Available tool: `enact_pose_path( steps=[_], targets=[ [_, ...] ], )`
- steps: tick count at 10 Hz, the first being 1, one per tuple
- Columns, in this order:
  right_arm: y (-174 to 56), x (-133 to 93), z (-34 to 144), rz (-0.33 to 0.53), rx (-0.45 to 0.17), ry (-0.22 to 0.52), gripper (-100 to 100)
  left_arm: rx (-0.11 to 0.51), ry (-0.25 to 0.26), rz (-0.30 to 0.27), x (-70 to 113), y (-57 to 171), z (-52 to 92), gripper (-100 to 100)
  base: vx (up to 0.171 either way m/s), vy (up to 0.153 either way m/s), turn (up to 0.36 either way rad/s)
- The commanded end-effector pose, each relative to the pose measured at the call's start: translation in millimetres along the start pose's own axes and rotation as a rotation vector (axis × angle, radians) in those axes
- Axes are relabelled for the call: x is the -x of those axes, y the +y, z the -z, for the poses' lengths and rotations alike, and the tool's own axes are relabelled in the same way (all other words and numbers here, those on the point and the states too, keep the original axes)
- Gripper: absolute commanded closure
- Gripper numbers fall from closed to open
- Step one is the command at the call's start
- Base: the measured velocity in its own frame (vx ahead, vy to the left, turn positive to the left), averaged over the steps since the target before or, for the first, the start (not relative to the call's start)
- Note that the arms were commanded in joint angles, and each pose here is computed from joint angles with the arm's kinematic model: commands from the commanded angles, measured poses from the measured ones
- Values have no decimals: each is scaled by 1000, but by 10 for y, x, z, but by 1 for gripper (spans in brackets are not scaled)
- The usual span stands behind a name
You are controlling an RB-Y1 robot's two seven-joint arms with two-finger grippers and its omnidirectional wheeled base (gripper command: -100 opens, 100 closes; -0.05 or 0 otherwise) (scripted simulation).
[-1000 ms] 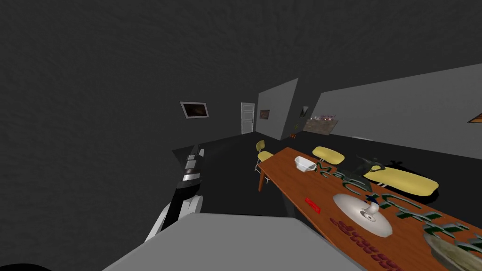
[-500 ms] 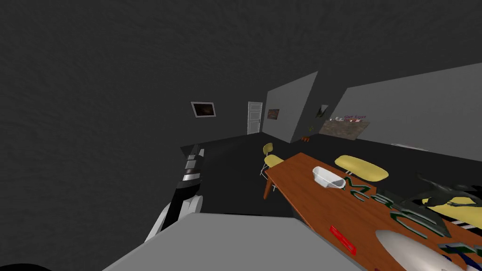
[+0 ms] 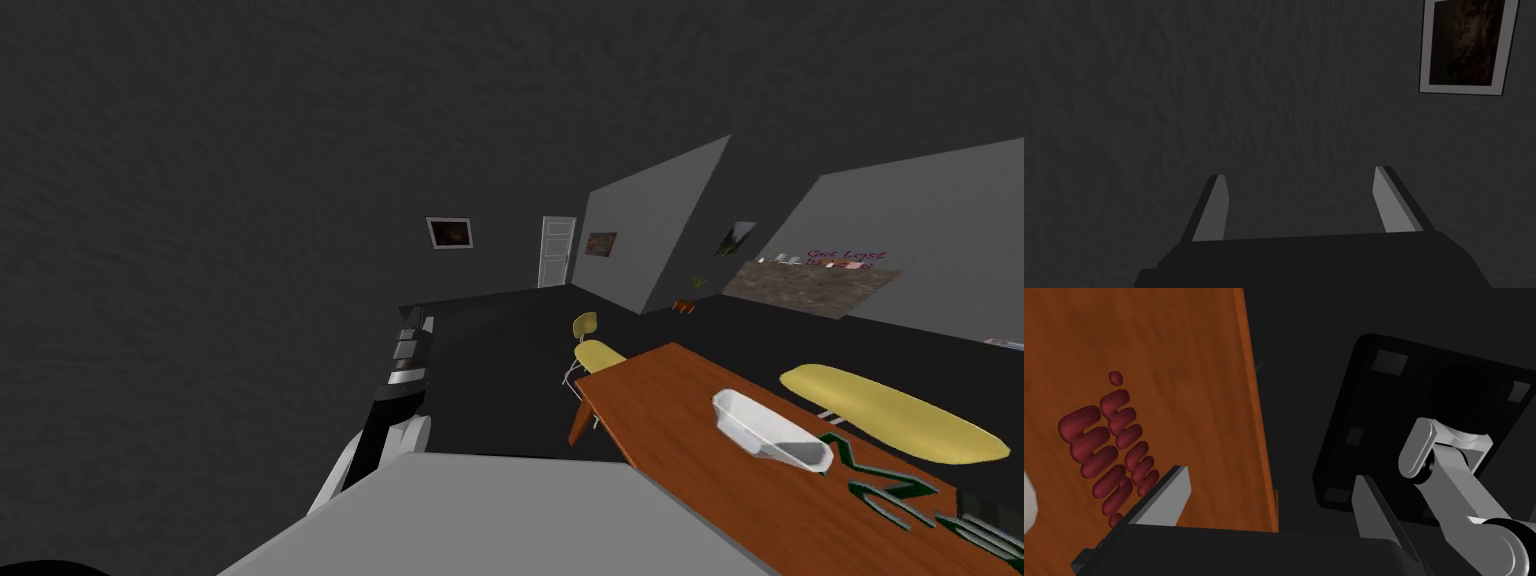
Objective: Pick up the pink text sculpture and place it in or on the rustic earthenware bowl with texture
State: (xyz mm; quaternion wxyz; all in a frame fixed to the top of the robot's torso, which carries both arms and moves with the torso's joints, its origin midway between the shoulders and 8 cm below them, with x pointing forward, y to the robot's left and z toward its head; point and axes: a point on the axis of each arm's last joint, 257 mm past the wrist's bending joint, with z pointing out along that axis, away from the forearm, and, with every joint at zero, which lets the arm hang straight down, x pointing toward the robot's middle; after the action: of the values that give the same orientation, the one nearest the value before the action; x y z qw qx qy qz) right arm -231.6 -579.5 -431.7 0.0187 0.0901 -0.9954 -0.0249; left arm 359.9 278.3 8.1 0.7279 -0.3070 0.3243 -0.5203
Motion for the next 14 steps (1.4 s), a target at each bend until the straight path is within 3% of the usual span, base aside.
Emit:
enact_pose_path(
  steps=[1, 3, 5, 6, 7, 9, 10, 11, 14],
  targets=[
    [-110, -11, 20, 19, -17, 11, -100, 0, 0, 0, 0, 0, 0, 0, 126, -113, 205],
    [-307, 87, 54, 56, -51, 11, -100, 0, 0, 0, 0, 0, 0, 0, 147, -171, 232],
    [-307, 77, 51, 56, -47, 10, -100, 0, 0, 0, 1, 1, 1, 0, 64, -76, 20],
    [-313, 83, 53, 56, -49, 10, 0, 0, 0, 0, 0, 0, 0, 0, 9, -10, 5],
    [-230, 60, -60, 48, -48, 10, -100, 0, 0, 0, 0, 0, 0, 0, 0, -29, 64],
    [-118, 39, -202, 37, -45, 10, -100, 0, 0, 0, 0, 0, 0, 0, -17, -52, 72],
    [-162, 38, -156, 40, -46, 10, -100, 0, 0, 0, 0, 0, 0, 0, -6, -25, 17],
    [-158, 34, -164, 40, -46, 10, 100, 0, 0, 0, 0, 0, 0, 0, 0, 0, 0],
    [-167, 34, -160, 39, -49, 10, 100, 0, 0, 0, 0, 0, 0, 0, 0, 0, 0]
  ],
)
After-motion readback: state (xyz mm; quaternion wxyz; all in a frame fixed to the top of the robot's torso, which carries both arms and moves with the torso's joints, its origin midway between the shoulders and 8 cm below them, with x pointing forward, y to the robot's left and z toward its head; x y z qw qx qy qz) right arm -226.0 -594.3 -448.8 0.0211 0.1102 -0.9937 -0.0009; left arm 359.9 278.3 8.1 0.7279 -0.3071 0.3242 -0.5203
